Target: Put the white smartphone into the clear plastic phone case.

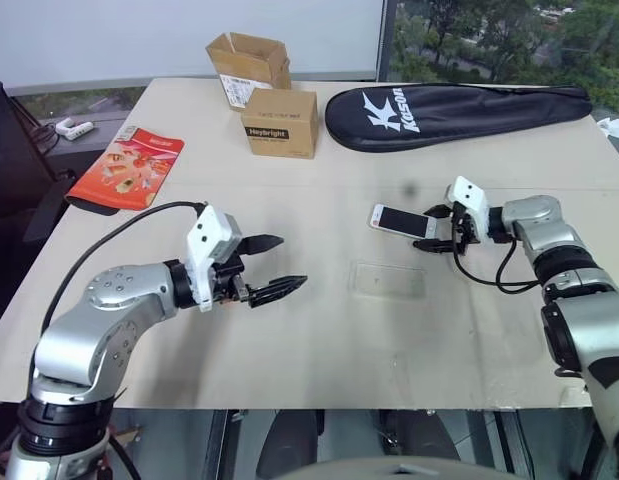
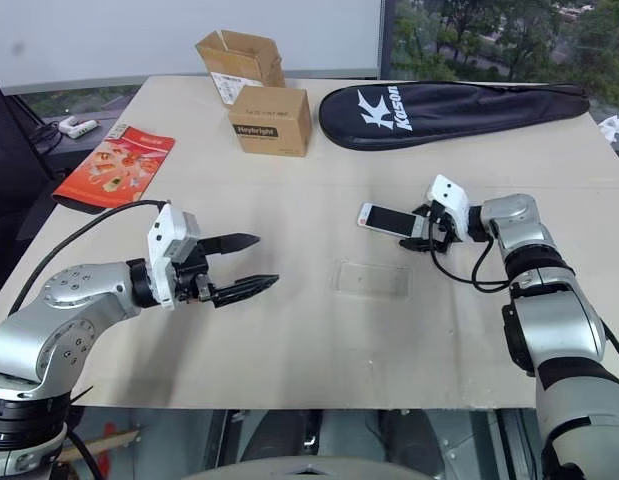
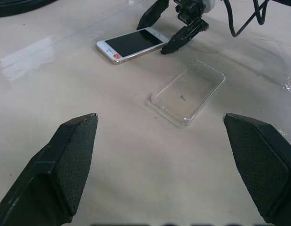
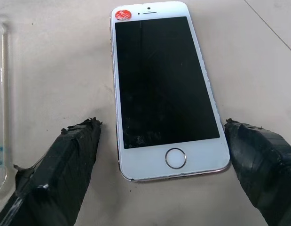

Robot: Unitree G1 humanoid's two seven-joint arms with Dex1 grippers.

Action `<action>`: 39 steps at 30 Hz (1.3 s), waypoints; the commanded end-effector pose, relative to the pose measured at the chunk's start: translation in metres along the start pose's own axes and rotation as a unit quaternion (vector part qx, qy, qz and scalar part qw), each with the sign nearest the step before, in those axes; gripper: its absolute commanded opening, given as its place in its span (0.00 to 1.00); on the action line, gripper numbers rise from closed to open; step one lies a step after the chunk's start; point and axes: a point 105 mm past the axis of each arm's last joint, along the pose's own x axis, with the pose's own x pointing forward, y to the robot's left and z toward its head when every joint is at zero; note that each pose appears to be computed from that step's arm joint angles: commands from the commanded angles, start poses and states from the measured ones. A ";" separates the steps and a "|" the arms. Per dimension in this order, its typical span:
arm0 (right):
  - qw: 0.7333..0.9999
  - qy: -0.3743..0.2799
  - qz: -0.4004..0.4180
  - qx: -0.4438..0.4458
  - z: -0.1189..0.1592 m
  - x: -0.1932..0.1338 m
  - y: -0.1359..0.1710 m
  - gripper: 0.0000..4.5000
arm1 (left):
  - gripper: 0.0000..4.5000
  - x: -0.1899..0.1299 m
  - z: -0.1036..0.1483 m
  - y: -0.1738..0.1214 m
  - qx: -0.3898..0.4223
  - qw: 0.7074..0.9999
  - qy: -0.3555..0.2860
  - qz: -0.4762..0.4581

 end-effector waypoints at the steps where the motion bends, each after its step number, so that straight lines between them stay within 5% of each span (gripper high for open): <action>1: 1.000 0.022 -0.004 0.014 -0.012 -0.001 0.001 0.83 | 1.00 0.001 0.005 0.000 0.016 1.000 -0.007 -0.002; 3: 0.999 0.030 -0.002 0.018 -0.017 -0.003 0.001 0.65 | 1.00 0.001 0.004 0.000 0.019 1.000 -0.003 -0.002; 4: 0.999 0.032 -0.001 0.018 -0.018 -0.003 0.002 0.65 | 1.00 0.002 0.003 0.001 0.022 1.000 0.000 -0.001; 13: 1.000 0.018 -0.006 0.006 -0.016 -0.008 0.001 0.65 | 1.00 0.005 0.003 0.001 0.025 1.000 -0.004 -0.008; 21: 0.999 -0.044 -0.020 -0.008 0.015 -0.023 -0.008 0.65 | 1.00 0.009 0.013 -0.001 0.027 0.998 -0.032 -0.038; 33: 0.994 -0.074 0.023 -0.074 0.047 -0.052 0.039 0.65 | 1.00 0.020 0.017 0.026 0.028 0.996 -0.054 -0.064; 37: 0.996 -0.063 -0.027 -0.059 0.040 -0.050 0.028 0.65 | 1.00 0.022 0.018 0.035 0.040 0.995 -0.051 -0.071; 39: 0.995 -0.074 -0.056 -0.035 0.038 -0.049 0.017 0.77 | 1.00 0.023 0.019 0.034 0.045 0.995 -0.050 -0.077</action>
